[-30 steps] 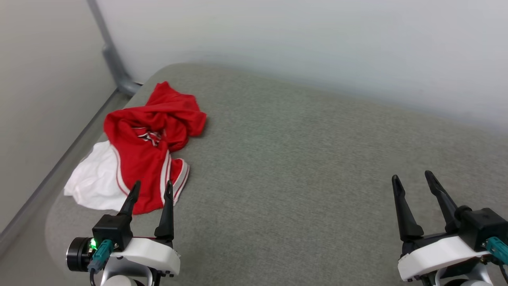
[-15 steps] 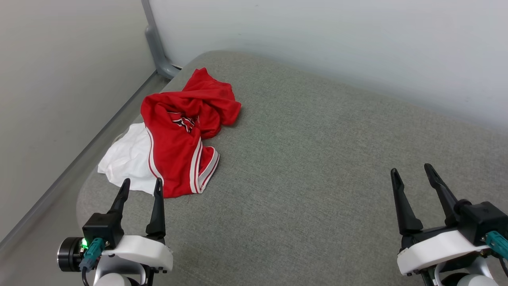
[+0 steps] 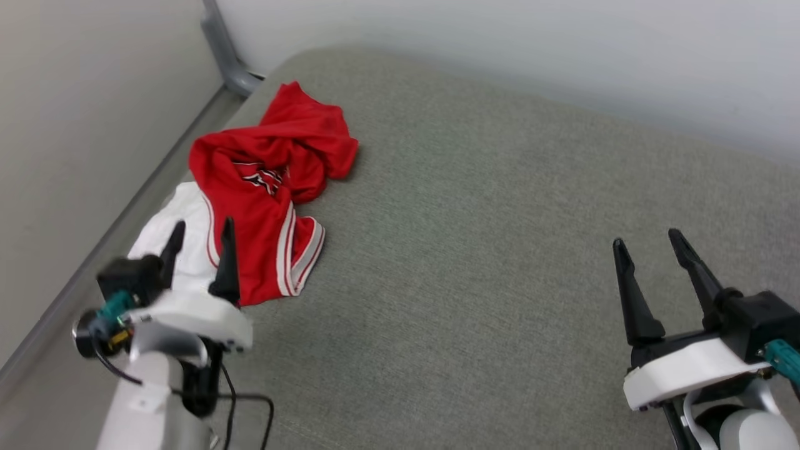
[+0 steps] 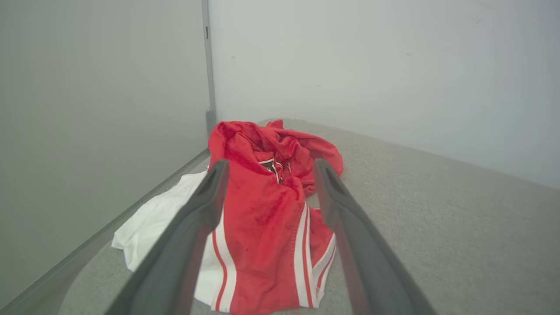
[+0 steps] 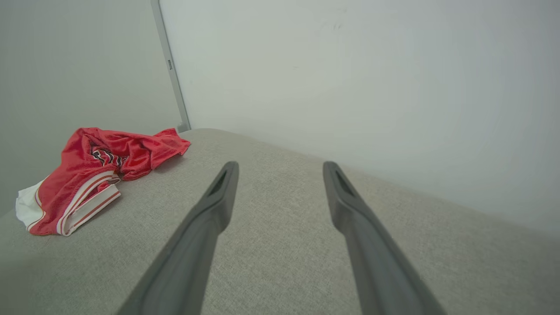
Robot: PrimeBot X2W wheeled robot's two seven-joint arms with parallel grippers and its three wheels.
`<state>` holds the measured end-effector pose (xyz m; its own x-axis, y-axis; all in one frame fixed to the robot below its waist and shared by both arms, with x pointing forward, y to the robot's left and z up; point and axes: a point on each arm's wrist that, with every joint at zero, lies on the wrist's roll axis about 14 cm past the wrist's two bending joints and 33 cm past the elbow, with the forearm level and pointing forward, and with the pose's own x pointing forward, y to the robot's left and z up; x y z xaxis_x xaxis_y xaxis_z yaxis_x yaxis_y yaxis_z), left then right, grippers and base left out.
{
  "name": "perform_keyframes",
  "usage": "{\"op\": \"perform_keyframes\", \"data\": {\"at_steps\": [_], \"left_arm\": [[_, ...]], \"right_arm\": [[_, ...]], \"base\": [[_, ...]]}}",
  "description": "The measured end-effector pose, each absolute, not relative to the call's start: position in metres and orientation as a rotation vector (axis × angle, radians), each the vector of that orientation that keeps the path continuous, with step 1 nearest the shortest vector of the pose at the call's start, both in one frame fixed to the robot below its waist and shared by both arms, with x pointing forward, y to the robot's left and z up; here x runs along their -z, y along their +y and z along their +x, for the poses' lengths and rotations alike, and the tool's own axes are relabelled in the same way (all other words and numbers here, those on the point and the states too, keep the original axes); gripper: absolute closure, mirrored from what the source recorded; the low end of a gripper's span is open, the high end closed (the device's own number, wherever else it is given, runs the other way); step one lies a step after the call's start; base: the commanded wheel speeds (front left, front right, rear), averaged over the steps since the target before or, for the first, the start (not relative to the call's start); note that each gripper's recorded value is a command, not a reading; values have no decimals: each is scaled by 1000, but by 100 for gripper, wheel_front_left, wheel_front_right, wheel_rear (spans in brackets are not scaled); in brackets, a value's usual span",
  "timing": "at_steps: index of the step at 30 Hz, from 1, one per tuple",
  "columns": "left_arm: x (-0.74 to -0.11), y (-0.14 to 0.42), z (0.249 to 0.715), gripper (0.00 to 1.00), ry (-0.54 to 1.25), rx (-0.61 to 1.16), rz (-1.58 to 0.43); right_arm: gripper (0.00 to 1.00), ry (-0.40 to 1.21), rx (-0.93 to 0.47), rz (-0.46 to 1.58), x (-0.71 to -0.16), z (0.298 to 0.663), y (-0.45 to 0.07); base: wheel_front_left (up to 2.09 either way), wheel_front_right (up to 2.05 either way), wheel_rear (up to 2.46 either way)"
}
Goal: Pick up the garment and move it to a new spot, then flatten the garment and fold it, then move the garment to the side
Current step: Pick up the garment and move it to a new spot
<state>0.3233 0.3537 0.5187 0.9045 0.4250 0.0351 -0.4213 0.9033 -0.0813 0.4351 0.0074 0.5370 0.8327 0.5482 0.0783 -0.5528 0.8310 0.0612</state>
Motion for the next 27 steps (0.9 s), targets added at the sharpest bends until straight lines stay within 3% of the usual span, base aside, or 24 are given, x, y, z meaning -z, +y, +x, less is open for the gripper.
{"op": "perform_keyframes", "data": {"at_steps": [5, 14, 27], "left_arm": [[-530, 377, 365, 0, -8, -434, -55], [-489, 413, 426, 0, 312, -435, -119], [-388, 434, 430, 0, 868, -505, -218]], "right_arm": [[0, -35, -544, 86, -525, 452, -4], [0, 14, -481, 99, -492, 480, -23], [0, 103, -412, 108, -436, 503, -46]], "base": [[0, 0, 0], [0, 0, 0], [0, 0, 0]]}}
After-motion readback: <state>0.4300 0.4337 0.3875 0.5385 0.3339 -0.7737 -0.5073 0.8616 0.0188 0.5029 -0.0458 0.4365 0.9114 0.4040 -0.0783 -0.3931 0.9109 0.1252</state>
